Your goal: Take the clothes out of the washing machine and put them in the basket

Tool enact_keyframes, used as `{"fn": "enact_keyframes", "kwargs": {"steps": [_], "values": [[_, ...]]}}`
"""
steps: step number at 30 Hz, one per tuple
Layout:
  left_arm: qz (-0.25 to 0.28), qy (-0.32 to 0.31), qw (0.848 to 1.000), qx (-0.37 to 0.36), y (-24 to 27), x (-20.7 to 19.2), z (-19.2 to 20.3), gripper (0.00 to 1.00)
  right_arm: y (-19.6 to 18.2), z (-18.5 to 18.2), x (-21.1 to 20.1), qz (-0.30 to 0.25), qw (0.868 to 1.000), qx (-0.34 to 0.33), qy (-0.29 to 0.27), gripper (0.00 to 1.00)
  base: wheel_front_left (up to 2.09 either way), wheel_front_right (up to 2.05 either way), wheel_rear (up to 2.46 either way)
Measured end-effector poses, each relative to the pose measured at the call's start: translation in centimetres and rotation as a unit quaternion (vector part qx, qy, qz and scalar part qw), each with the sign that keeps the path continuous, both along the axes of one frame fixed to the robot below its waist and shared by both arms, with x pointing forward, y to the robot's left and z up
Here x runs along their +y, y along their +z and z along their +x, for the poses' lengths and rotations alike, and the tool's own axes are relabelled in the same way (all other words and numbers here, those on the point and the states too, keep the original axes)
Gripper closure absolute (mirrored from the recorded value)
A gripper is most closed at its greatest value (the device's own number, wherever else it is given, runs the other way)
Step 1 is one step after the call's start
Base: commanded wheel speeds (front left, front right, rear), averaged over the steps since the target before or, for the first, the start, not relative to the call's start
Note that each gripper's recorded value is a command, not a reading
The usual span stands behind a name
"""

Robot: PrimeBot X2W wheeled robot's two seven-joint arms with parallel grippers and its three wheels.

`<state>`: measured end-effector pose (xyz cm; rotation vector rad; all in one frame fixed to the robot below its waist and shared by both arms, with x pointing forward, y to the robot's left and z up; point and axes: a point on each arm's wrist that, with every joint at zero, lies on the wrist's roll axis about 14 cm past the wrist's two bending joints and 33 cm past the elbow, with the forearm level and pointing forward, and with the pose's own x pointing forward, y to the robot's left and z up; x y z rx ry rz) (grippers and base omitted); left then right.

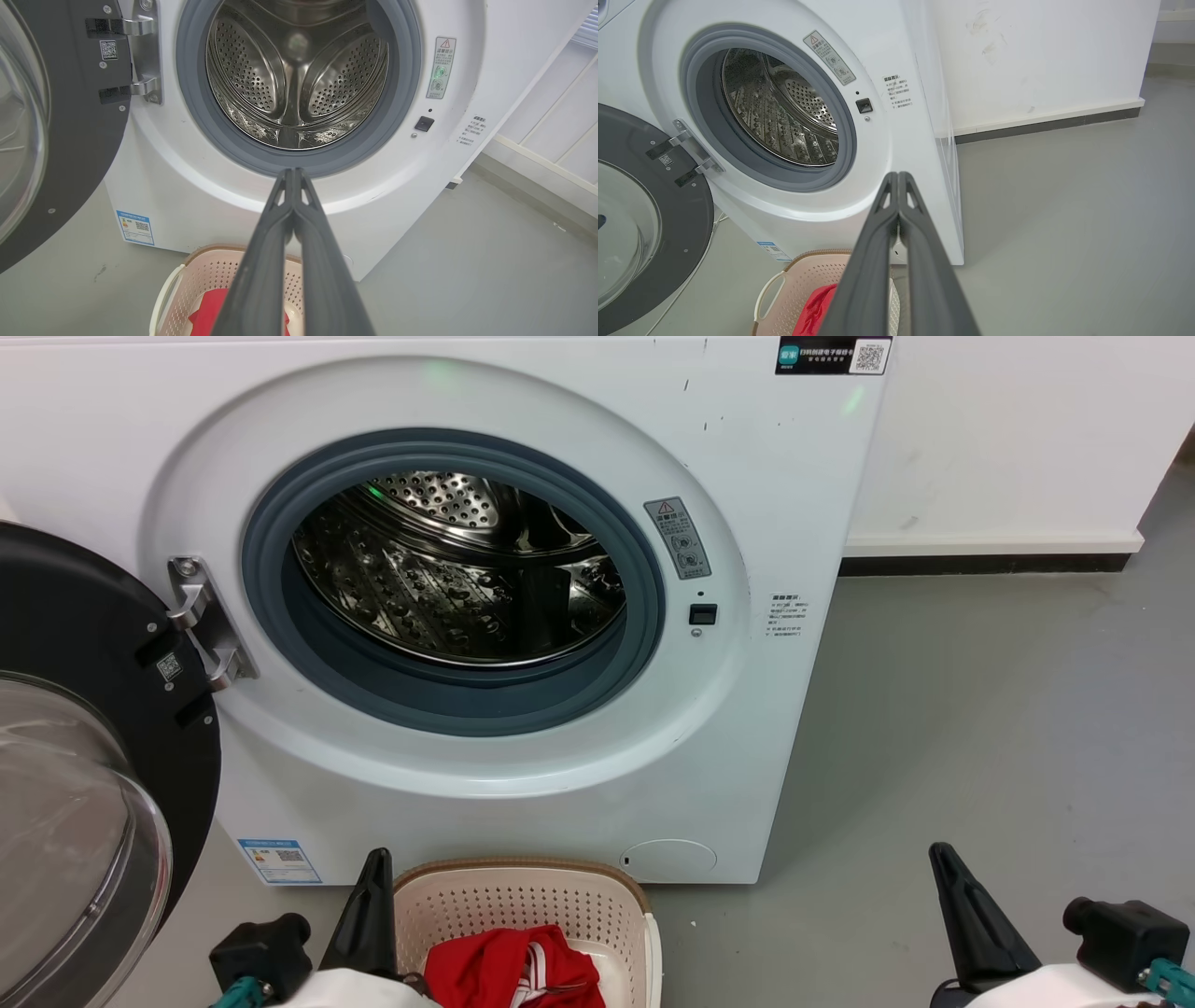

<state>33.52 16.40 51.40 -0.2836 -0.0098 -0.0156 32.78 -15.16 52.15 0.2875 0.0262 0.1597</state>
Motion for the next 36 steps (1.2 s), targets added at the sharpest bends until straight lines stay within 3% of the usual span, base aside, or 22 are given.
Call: {"fn": "enact_keyframes", "kwargs": {"steps": [18,36], "values": [[-0.152,0.001,0.988,0.030,-1.1,0.7,1.2,1.00,-0.3,1.4,-0.8,0.152,0.988,0.018,-0.010,1.00,0.00,0.00,0.00],[-0.287,0.004,0.957,0.038,-1.3,1.5,2.4,1.00,-0.7,2.6,-1.8,0.286,0.957,0.034,-0.025,1.00,0.00,0.00,0.00]]}}
